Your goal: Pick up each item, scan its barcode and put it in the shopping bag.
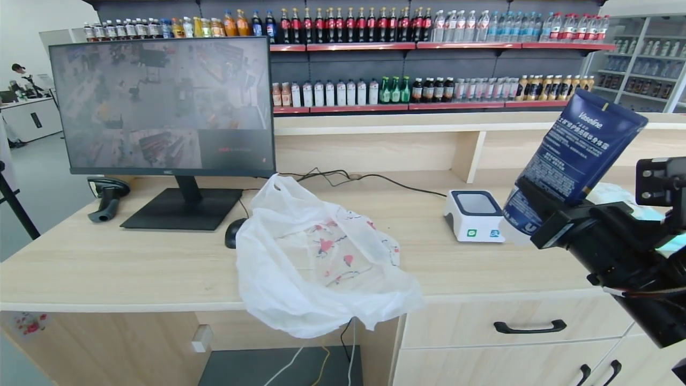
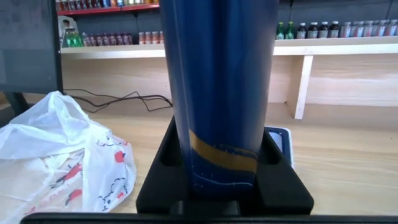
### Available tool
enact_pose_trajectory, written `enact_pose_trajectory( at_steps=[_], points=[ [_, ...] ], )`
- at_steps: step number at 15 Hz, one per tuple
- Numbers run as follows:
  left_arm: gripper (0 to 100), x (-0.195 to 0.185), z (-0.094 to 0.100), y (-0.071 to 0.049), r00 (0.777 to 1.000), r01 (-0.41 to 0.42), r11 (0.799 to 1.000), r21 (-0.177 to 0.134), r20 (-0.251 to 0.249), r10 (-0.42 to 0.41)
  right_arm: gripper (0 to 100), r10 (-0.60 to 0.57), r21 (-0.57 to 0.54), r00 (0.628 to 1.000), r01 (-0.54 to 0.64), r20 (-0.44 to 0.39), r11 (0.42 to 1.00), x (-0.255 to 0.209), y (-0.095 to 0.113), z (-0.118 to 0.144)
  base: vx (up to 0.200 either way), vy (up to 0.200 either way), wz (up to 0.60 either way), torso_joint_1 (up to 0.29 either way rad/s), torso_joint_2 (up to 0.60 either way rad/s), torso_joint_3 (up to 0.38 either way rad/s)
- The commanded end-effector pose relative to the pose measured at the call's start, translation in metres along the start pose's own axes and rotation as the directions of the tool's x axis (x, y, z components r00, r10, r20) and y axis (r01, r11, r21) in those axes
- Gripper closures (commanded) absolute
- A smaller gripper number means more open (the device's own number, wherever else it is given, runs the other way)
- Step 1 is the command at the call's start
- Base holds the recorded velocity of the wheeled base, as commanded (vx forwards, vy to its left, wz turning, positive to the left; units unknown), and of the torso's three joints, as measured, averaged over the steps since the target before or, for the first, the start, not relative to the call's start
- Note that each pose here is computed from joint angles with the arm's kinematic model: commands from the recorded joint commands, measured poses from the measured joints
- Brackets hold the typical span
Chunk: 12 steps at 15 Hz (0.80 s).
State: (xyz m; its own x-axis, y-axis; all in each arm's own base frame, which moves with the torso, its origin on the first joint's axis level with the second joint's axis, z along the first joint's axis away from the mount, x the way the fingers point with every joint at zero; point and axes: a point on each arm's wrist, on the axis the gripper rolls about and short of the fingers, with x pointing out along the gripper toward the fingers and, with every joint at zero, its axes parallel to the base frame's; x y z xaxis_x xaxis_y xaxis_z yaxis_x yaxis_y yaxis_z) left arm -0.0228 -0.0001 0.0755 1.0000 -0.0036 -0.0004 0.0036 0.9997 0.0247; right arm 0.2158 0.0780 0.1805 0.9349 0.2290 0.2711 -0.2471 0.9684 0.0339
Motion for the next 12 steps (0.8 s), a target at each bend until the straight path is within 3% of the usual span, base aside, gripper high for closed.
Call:
enact_pose_trajectory(
  at_steps=[1,4,12],
  points=[
    [0,0.0000,0.0000,0.0000,1.000,0.001,1.000,0.000,0.000,-0.001,100,0.001,0.000,1.000,-0.001,0.001,1.000,-0.0004,0.0002,0.0002,0.000,0.000,0.00,0.000,0.00,0.000],
    [0,0.0000,0.0000,0.0000,1.000,0.001,1.000,0.001,0.000,-0.001,100,0.001,-0.002,1.000,-0.001,-0.005,1.000,-0.0011,0.0001,-0.0010,0.000,0.000,0.00,0.000,0.00,0.000],
    [0,0.0000,0.0001,0.0000,1.000,0.001,1.000,0.003,0.002,-0.001,100,0.002,-0.002,1.000,-0.002,-0.006,1.000,-0.0014,0.0004,-0.0013,0.000,0.000,0.60,0.002,0.00,0.002]
  ],
)
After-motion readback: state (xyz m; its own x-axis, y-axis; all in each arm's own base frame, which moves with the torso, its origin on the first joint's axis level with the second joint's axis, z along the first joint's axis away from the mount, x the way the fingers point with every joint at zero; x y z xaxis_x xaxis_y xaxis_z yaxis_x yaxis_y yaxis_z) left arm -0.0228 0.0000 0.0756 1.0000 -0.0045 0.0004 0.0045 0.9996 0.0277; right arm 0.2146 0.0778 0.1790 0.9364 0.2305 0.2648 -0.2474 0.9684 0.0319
